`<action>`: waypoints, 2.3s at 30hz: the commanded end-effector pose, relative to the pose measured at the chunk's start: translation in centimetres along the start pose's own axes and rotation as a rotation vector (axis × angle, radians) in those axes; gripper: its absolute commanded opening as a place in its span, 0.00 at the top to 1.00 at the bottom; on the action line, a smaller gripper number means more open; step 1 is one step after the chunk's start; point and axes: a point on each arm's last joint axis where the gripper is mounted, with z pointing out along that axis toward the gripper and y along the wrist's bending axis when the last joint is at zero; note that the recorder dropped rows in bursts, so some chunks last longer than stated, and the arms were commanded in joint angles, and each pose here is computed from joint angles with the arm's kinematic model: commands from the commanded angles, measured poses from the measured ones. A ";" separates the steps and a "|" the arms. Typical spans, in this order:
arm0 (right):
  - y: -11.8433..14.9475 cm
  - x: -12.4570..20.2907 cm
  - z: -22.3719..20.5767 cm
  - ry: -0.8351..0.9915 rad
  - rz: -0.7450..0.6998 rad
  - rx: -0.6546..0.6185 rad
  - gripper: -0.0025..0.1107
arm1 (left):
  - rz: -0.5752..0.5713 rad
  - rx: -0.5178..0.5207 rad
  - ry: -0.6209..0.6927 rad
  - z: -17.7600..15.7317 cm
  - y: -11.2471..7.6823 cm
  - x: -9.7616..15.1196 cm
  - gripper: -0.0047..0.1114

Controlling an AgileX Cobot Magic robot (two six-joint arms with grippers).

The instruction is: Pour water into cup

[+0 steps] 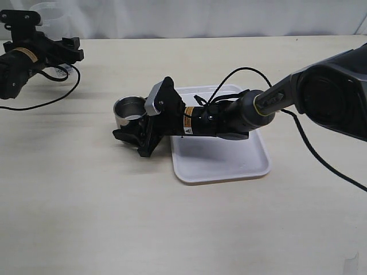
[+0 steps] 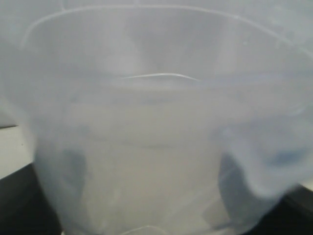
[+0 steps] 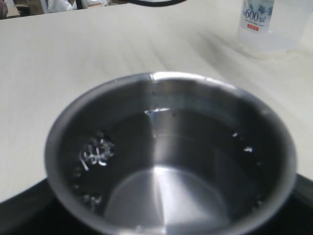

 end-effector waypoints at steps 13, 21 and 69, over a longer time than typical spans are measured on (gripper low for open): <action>0.0 0.2 0.0 0.017 -0.001 -0.002 0.94 | -0.011 0.003 -0.047 -0.2 0.0 -0.2 0.37; 0.0 0.2 0.0 0.017 -0.001 -0.002 0.94 | -0.006 0.010 -0.169 -1.4 -0.2 0.2 0.37; 0.0 0.2 0.0 0.017 -0.001 -0.002 0.94 | 0.037 0.031 -0.125 -9.9 -1.7 2.4 0.05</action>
